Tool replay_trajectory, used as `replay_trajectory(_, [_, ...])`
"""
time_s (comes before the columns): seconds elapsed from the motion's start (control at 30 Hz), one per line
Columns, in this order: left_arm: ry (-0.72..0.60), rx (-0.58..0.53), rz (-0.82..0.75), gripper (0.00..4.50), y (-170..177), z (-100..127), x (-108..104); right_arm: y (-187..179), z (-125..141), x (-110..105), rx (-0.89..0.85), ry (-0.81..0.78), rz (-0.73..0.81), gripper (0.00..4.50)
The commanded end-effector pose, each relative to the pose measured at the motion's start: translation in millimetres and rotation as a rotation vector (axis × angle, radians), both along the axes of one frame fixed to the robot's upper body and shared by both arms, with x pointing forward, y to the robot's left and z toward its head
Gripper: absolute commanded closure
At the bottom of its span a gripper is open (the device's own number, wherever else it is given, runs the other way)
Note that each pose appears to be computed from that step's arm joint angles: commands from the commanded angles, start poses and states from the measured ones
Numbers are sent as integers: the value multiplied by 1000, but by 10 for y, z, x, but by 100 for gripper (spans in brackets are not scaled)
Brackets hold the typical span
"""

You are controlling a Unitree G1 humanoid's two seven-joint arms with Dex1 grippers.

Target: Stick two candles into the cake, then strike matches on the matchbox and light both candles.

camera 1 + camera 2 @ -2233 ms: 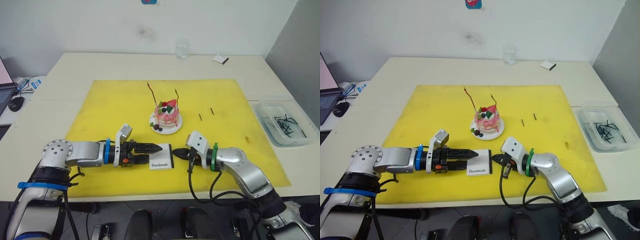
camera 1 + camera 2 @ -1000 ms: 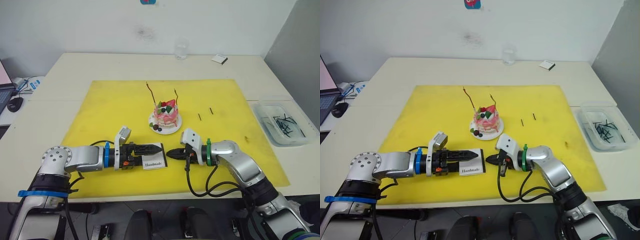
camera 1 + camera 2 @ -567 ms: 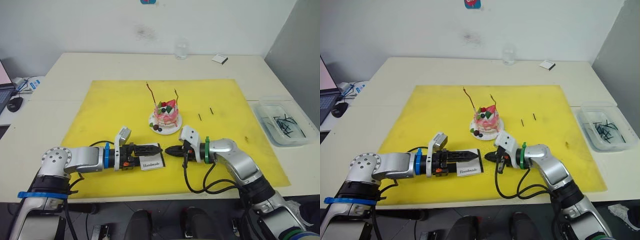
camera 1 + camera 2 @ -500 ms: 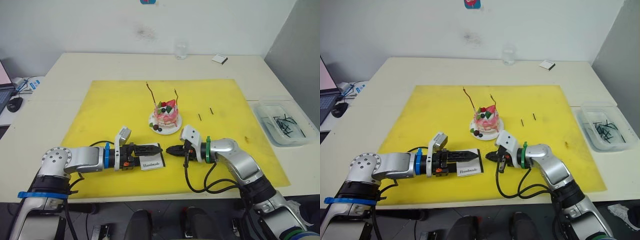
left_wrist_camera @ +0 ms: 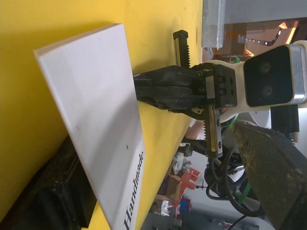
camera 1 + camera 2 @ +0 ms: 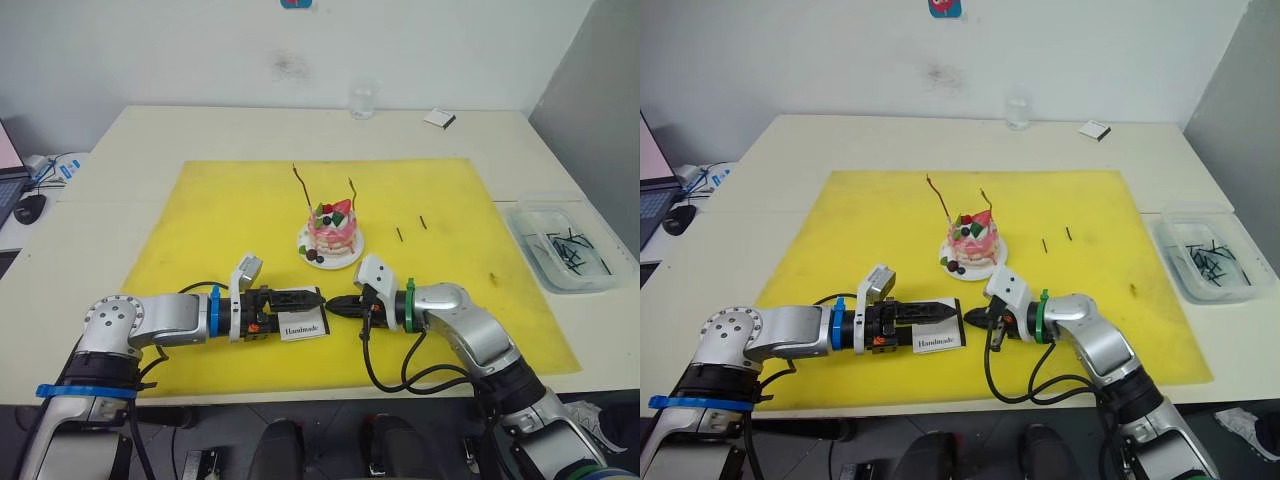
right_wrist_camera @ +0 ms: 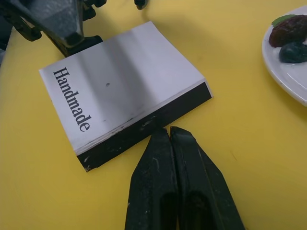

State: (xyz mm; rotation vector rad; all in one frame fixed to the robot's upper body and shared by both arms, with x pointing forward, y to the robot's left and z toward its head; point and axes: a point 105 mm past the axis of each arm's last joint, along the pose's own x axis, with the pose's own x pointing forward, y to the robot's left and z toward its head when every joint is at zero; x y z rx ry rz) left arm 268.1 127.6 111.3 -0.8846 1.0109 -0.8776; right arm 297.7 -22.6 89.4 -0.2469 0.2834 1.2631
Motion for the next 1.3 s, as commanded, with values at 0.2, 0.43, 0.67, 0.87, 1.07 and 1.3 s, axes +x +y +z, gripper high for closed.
replay_trajectory(0.2, [28, 44, 0, 0, 8, -105, -35, 46, 32, -109, 22, 7, 31, 444])
replay_trajectory(0.43, [25, 50, 2, 0, 15, -96, -21, 188, 46, -146, 49, 10, 45, 444])
replay_trajectory(0.67, [23, 70, 21, 0, 31, -114, -10, -188, 133, 96, 10, -64, -75, 444])
replay_trajectory(0.87, [28, 123, 82, 39, 98, -187, 24, -409, 273, 149, 8, -112, -138, 450])
replay_trajectory(1.07, [20, 125, 80, 206, 115, -169, 6, -337, 308, 44, 27, -112, -134, 450])
replay_trajectory(1.3, [24, 138, 94, 415, 165, -184, -4, -286, 282, -135, 55, -77, -136, 450])
